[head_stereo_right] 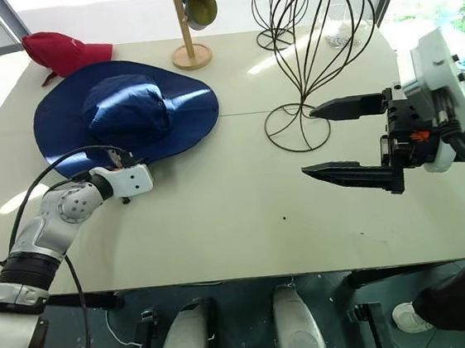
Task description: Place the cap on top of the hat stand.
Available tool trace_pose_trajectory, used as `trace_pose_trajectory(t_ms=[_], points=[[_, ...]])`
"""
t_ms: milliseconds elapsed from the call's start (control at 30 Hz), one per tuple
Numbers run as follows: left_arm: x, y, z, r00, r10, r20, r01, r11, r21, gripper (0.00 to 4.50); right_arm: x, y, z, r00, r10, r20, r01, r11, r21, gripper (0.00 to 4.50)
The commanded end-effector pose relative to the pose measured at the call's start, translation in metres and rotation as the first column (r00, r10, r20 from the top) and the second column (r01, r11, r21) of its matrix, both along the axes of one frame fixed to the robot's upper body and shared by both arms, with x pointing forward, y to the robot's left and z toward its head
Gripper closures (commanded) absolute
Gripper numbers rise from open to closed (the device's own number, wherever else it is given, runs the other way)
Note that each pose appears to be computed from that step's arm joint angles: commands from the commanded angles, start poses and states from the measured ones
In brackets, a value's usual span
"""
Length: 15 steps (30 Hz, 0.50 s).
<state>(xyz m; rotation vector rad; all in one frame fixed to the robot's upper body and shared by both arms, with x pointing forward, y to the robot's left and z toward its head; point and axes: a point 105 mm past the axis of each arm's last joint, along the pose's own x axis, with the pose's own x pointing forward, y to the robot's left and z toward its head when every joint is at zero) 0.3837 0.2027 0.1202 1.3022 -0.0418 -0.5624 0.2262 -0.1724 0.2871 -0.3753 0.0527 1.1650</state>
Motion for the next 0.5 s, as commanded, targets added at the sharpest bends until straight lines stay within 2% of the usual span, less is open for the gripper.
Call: trace_pose_trajectory(t_ms=[33,167,300,500], points=[[0.003,-0.002,0.021,1.0,0.003,0.031,-0.002,0.998,-0.06,4.46,0.001,-0.009,0.012,0.998,-0.05,0.034,0.05,0.999,-0.001,0.0],[0.009,-0.008,0.045,1.0,0.028,0.005,-0.026,0.976,-0.215,4.46,0.006,-0.021,0.022,0.987,-0.115,0.114,0.118,0.993,-0.022,0.0],[0.014,-0.026,0.099,0.998,-0.006,0.055,0.026,0.931,-0.365,4.46,0.004,-0.035,0.037,0.976,-0.156,0.154,0.16,0.987,-0.009,0.0],[0.017,-0.056,0.175,0.986,-0.08,0.143,0.141,0.861,-0.489,4.46,0.002,-0.051,0.051,0.956,-0.225,0.189,0.225,0.974,0.022,0.0]])
